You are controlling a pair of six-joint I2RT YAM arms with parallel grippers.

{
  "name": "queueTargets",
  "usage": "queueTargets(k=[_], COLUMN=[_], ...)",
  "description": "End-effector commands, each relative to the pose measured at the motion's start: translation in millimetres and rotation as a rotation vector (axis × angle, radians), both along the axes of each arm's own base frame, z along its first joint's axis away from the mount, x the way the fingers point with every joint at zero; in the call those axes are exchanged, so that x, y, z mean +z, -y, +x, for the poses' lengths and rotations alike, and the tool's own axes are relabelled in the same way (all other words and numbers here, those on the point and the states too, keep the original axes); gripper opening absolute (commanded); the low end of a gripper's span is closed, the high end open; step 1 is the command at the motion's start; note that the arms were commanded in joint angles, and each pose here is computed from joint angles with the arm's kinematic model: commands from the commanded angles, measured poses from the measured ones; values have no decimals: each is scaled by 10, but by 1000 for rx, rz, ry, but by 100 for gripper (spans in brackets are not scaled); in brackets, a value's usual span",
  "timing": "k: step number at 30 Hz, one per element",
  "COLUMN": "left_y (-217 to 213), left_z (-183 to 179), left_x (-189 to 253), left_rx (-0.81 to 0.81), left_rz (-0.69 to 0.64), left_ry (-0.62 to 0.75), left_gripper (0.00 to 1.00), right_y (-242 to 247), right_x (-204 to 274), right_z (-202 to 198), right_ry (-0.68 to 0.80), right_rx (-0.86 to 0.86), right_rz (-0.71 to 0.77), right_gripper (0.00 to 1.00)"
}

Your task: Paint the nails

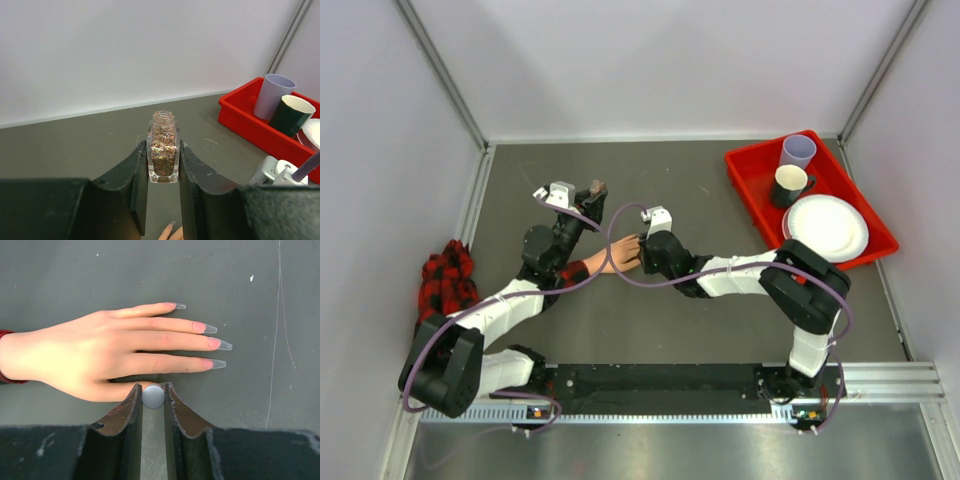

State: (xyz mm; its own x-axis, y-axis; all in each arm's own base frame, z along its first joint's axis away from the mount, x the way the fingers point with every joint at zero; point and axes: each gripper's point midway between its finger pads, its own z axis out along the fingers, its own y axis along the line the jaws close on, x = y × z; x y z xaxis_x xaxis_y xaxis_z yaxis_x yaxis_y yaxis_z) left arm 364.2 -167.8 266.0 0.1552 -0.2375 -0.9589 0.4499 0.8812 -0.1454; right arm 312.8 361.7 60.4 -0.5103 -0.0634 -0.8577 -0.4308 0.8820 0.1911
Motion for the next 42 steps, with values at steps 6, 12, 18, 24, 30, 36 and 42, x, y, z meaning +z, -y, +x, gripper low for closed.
queueTargets(k=[6,12,18,24,30,36,42], left_y=[-27,-22,-17,44,358,845,1078], left_z=[-60,-57,-61,-106,-333,-860,-1660], left_x=[219,211,267,455,544,576,695], left_rx=[-5,-7,-11,-54,-266,-679,-993], left_rz=[-34,-34,-44,-91,-83,6,112], left_ry=[61,59,65,58,-61,-222,-178], left_gripper=[0,0,0,0,0,0,0], right_y=[-106,28,275,660,1145,1422,1423], right_x=[460,586,670,871,1219,1786,2430], right_z=[41,50,-43,-241,-648,-1065,-1612], right_ry=[83,103,79,62,47,41,19], right_rx=[4,-43,-93,-135,-78,72,314], right_rz=[88,80,45,7,-23,-6,111], right_gripper=[0,0,0,0,0,0,0])
